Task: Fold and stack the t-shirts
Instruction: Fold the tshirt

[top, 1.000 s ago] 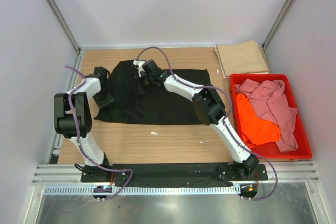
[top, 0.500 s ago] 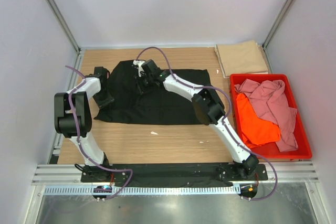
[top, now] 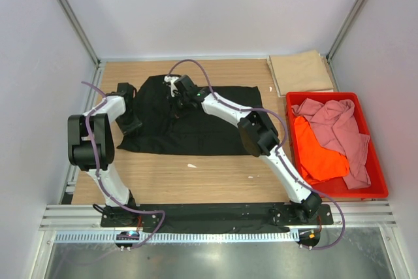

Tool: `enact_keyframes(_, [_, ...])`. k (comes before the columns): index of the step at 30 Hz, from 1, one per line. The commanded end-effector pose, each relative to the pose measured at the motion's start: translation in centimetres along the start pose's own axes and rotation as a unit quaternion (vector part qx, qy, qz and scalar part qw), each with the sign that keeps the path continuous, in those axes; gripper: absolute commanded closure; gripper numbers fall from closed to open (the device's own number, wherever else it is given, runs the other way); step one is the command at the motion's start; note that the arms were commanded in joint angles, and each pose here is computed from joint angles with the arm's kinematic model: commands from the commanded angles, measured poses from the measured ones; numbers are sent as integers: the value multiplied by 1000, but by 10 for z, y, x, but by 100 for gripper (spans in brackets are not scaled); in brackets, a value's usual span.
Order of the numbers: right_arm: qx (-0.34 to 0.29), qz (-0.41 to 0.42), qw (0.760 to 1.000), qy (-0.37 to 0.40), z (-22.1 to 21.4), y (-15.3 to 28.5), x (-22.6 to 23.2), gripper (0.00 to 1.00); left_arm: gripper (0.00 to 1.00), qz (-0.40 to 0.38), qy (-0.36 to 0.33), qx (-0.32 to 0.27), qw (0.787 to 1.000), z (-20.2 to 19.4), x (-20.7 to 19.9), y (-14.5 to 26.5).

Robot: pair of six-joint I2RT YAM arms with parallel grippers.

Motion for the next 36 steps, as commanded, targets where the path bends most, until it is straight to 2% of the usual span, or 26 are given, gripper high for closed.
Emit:
enact_keyframes(1, [-45,-10,999,10,35,20,14,99,63,14,-4,-8,1000,6,1,-4])
enact_keyframes(6, [-68,-60,996,9,52,38,17,99,63,30,-9,-7,999,5,3,-8])
enact_keyframes(10, [-62,-91,994,4,48,36,11,97,63,36,-11,-2,999,4,4,-12])
enact_keyframes(11, [-56,-96,994,4,44,32,8,95,62,36,-11,0,999,4,3,-13])
enact_keyframes(12, [-54,-104,993,3,42,30,6,86,63,37,-12,0,999,3,4,-14])
enact_keyframes(18, [-57,-134,989,0,44,38,3,73,62,38,-9,-8,999,6,6,-5])
enact_keyframes(23, [-65,-147,987,-2,55,73,11,71,61,45,-8,-44,998,19,11,21])
enact_keyframes(27, [-64,-157,985,-24,53,101,18,74,61,46,-7,-57,997,26,13,37])
enact_keyframes(28, [-43,-165,985,-35,38,102,15,74,61,36,-1,-64,997,27,12,43])
enact_keyframes(30, [-51,-169,982,-61,38,125,21,75,61,20,6,-66,998,24,12,47])
enact_keyframes(31, [-28,-178,981,-68,19,124,17,75,61,9,8,-71,997,22,12,52])
enact_keyframes(32, [-41,-177,981,-73,22,142,22,75,61,3,14,-72,997,21,12,53])
enact_keyframes(36, [-32,-209,972,-102,-8,165,17,77,61,-38,21,-62,997,12,7,51])
Point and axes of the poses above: each gripper's point midway between its finger pads, its own y axis back along the fingers, its own x axis along the line the jaws close on, z = x × y, the point moved 8 cm from there along y, back along the fingers, and after that the axes turned 1 degree about y, right-handed, at the moved point
